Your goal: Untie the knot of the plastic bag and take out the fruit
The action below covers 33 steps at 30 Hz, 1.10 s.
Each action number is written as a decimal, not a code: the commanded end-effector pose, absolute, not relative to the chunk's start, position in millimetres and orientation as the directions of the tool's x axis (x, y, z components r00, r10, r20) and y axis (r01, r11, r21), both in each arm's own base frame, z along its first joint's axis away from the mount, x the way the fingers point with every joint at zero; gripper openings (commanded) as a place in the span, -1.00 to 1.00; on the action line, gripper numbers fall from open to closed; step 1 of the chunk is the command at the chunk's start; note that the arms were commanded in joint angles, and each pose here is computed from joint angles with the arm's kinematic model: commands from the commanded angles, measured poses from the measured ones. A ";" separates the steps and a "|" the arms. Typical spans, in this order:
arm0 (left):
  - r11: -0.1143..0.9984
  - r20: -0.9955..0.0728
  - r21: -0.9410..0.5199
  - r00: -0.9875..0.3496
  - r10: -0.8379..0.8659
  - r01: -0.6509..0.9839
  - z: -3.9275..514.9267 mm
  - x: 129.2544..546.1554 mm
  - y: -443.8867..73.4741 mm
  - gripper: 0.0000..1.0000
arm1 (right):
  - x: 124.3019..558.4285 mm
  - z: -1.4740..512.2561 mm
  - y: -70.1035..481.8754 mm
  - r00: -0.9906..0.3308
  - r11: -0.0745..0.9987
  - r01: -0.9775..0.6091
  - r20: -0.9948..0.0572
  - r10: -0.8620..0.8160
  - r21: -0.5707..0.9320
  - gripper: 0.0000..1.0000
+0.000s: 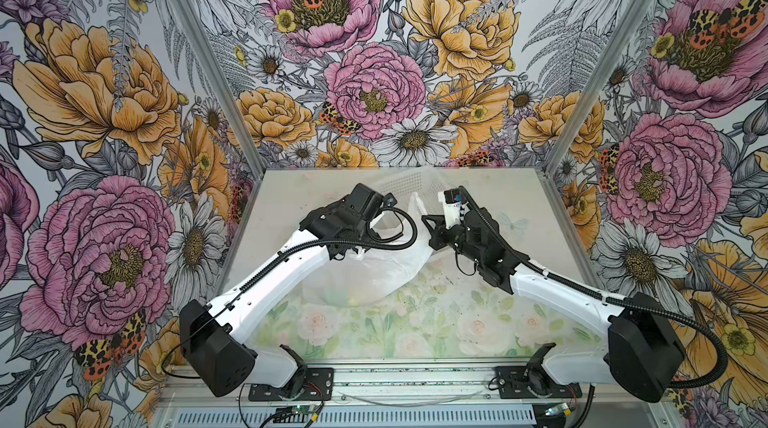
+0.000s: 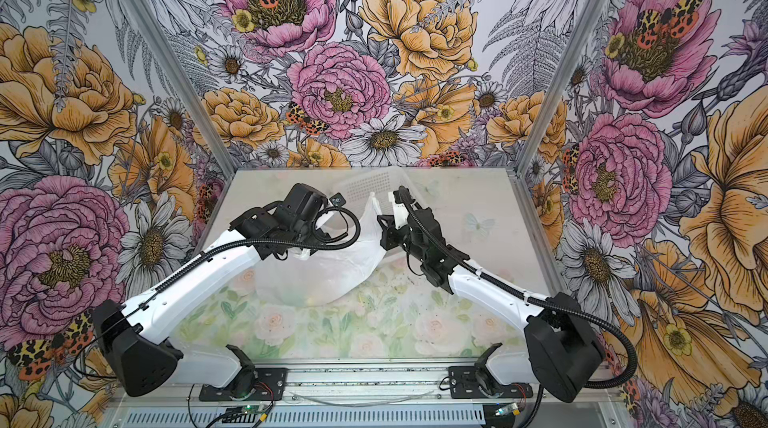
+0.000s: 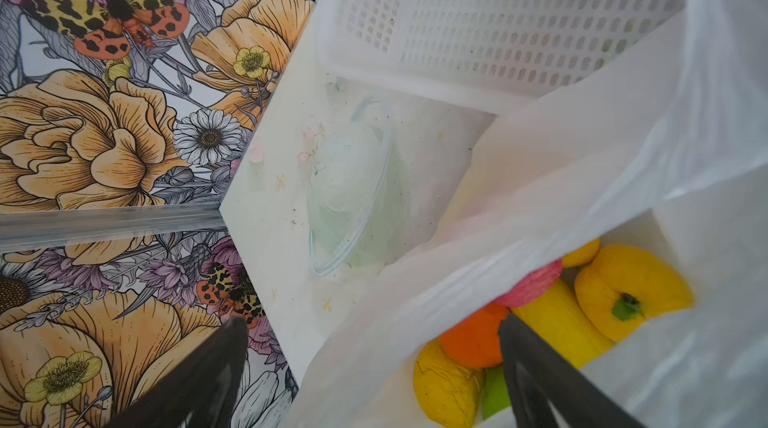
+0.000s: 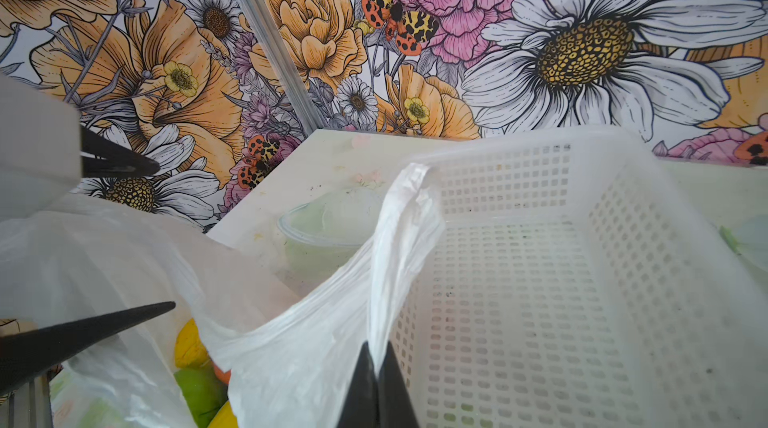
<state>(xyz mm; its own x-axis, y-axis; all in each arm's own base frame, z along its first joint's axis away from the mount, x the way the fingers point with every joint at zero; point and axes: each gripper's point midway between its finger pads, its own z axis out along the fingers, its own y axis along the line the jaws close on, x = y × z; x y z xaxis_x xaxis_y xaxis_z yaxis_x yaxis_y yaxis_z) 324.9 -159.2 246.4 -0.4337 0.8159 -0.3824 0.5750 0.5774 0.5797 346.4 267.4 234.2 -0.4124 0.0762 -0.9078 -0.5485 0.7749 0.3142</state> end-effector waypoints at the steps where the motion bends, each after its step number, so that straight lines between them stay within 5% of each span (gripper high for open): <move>1: 0.589 -0.378 0.585 -0.456 0.806 0.557 251.5 322.2 -156.5 0.92 | 346.1 252.9 262.8 -0.375 0.766 -0.551 -0.918 0.127 0.331 -1.00; 12: 0.583 -0.282 0.627 -0.546 0.789 0.517 230.7 358.6 -138.4 0.71 | 337.4 260.6 259.4 -0.353 0.752 -0.572 -0.926 0.133 0.326 -1.00; 16: 0.592 -0.279 0.617 -0.559 0.780 0.518 231.9 364.9 -137.4 0.06 | 336.6 262.0 259.9 -0.349 0.748 -0.578 -0.928 0.134 0.325 -1.00; 20: 0.607 -0.297 0.634 -0.574 0.763 0.478 242.8 372.0 -131.4 -1.00 | 336.8 262.4 261.6 -0.349 0.744 -0.584 -0.928 0.132 0.325 -1.00; 22: 0.618 -0.312 0.647 -0.585 0.749 0.446 251.0 377.9 -126.3 -1.00 | 336.3 263.4 261.5 -0.347 0.742 -0.585 -0.928 0.134 0.326 -0.97; 30: 0.710 -0.463 0.654 -0.604 0.649 0.261 314.7 399.9 -97.6 -1.00 | 333.0 261.6 257.8 -0.339 0.748 -0.587 -0.933 0.119 0.309 0.10; 33: 0.743 -0.522 0.627 -0.581 0.625 0.235 335.2 402.4 -96.2 -1.00 | 333.9 259.5 254.7 -0.338 0.757 -0.577 -0.933 0.119 0.306 0.33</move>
